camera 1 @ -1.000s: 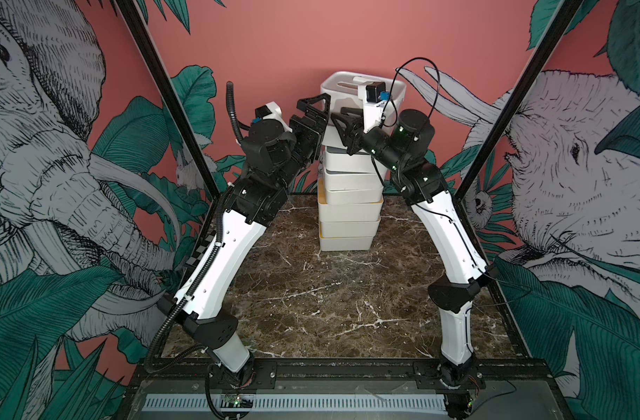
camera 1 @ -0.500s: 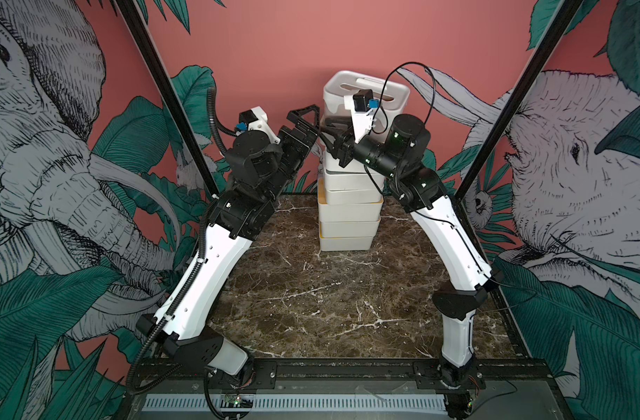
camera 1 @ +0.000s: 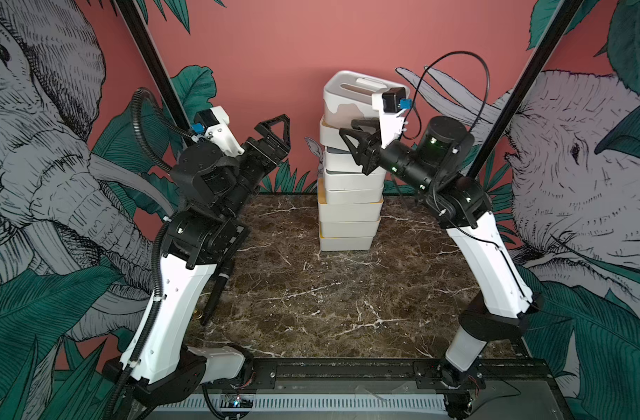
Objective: Stack the tissue boxes
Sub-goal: Place the tissue box at the tissue box.
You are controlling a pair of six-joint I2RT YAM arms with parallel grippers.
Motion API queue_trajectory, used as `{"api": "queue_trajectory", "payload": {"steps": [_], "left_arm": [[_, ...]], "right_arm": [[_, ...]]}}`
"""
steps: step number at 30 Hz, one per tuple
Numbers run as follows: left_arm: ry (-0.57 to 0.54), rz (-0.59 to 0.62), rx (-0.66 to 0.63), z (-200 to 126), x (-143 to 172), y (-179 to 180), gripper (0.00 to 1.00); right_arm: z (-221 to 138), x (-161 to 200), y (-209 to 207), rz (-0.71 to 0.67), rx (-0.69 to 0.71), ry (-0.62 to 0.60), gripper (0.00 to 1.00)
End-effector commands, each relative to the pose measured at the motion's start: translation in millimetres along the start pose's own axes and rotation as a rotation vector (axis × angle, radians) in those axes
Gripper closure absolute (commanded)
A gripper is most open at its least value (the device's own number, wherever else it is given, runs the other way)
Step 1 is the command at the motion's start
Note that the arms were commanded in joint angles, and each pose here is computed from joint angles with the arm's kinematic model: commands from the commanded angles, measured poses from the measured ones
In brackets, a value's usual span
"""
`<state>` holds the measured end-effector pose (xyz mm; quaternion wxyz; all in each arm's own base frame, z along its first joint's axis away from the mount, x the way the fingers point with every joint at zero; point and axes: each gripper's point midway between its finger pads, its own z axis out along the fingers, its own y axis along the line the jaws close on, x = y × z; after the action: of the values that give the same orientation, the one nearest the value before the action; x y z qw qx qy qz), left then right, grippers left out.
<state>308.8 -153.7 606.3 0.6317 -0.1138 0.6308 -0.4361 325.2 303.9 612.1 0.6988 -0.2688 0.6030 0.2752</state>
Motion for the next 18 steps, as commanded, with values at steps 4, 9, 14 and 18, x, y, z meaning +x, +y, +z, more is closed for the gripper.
{"api": "queue_trajectory", "payload": {"steps": [4, 9, 14, 18], "left_arm": [[0.029, 0.164, -0.079, -27, 7, 21, 0.0], [0.035, 0.147, -0.075, -25, 13, 26, 0.0], [0.048, 0.136, -0.09, -27, 20, 33, 0.0], [0.031, 0.134, -0.115, -35, 20, 40, 0.01]], "right_arm": [[-53, 6, -34, -0.021, 0.207, 0.069, 0.64], [-45, 19, -40, -0.008, 0.212, 0.105, 0.64], [-33, 16, -44, -0.001, 0.205, 0.089, 0.64], [-15, 29, -57, 0.025, 0.221, 0.113, 0.65]]}}
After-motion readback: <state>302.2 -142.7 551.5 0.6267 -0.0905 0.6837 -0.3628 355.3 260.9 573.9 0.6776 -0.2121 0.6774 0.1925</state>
